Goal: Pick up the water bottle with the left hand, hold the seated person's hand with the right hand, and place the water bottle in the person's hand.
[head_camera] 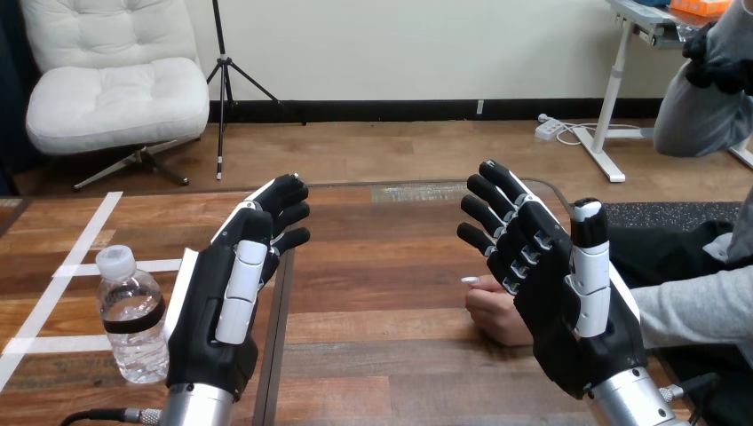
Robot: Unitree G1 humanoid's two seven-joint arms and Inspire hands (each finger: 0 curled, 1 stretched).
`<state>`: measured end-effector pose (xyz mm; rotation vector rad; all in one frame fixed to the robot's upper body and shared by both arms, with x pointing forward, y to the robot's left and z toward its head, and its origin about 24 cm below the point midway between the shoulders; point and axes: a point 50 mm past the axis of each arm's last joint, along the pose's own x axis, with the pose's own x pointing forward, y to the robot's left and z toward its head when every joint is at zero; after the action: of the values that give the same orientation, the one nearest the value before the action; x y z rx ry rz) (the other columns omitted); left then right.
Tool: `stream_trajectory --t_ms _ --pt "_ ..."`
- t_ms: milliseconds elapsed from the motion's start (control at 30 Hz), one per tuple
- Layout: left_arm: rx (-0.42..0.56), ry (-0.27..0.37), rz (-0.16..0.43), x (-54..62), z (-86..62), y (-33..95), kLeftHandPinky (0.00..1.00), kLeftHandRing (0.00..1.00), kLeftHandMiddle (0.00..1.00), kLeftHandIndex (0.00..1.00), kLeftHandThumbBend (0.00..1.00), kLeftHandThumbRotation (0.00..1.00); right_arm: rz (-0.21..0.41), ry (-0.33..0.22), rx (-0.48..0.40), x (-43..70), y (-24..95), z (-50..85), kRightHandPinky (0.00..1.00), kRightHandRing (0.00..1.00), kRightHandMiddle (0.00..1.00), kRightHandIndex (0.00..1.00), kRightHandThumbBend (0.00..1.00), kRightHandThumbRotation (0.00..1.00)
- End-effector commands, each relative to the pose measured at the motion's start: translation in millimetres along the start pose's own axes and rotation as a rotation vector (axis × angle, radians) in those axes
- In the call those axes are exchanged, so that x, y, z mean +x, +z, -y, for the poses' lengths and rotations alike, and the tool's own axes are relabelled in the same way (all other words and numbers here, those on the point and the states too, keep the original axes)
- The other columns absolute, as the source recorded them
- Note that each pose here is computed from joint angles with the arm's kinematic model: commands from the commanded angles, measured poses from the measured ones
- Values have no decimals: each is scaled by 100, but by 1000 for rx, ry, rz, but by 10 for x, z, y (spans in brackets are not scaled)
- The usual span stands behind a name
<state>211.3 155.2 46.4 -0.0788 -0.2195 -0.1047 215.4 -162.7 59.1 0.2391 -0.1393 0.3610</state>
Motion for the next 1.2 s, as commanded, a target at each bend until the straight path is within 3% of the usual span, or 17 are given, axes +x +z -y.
stream_trajectory --t_ms 0,1167 --pt "-1 -26 79 136 44 111 79 84 84 81 74 93 91 37 -23 152 179 -24 93 96 95 94 77 100" --pt "-2 -22 80 142 35 121 78 84 84 83 76 91 88 38 -25 157 165 -29 94 96 95 94 76 100"
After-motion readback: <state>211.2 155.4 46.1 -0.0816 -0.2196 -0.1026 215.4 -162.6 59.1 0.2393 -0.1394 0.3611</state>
